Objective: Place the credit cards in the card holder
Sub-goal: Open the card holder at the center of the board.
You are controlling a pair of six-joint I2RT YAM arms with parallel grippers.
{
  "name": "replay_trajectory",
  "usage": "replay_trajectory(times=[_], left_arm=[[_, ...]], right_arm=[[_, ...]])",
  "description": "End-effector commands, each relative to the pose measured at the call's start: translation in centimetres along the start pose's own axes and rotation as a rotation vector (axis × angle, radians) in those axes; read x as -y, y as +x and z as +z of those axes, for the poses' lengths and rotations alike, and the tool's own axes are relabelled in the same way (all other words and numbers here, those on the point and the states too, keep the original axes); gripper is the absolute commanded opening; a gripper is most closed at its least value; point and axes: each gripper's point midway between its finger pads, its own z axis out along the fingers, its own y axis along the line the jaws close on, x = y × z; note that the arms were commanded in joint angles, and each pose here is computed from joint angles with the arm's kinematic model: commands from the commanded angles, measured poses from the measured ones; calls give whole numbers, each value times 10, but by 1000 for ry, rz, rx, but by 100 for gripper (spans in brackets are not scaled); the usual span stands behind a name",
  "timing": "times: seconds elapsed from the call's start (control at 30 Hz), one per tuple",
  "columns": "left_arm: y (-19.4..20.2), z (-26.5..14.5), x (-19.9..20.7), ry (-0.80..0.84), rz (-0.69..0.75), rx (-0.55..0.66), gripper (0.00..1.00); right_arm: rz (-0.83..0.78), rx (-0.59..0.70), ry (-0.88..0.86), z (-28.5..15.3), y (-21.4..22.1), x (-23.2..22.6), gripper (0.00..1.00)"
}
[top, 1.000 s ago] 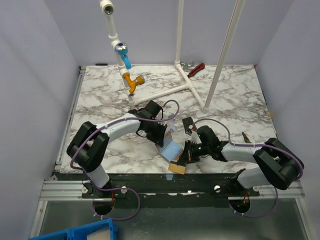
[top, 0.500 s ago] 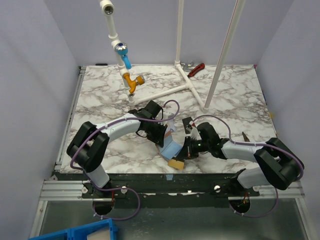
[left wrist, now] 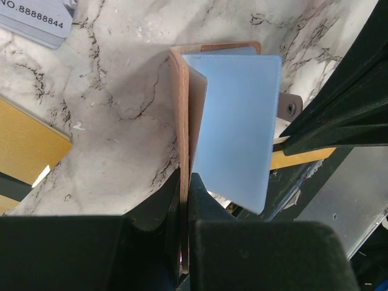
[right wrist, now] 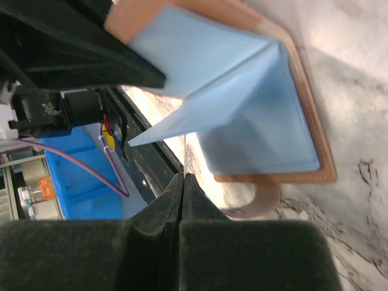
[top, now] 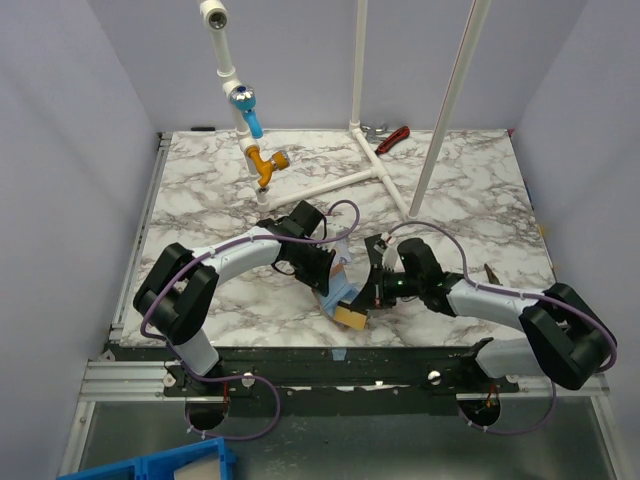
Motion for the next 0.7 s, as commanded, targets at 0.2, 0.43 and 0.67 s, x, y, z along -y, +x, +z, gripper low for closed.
replay_trajectory(times=[0.2,0.43,0.67], left_arm=[[-5,-6,19,90,11,35,9],[-4,-5,19,108,-6,33,14],[-3,-6,14,100,-24,37,21]], right_arm=[[-12,31,5,11,-20,-1,1],[2,26,32,12,-13,11,1],[21,-7,104,11,1,32,1]])
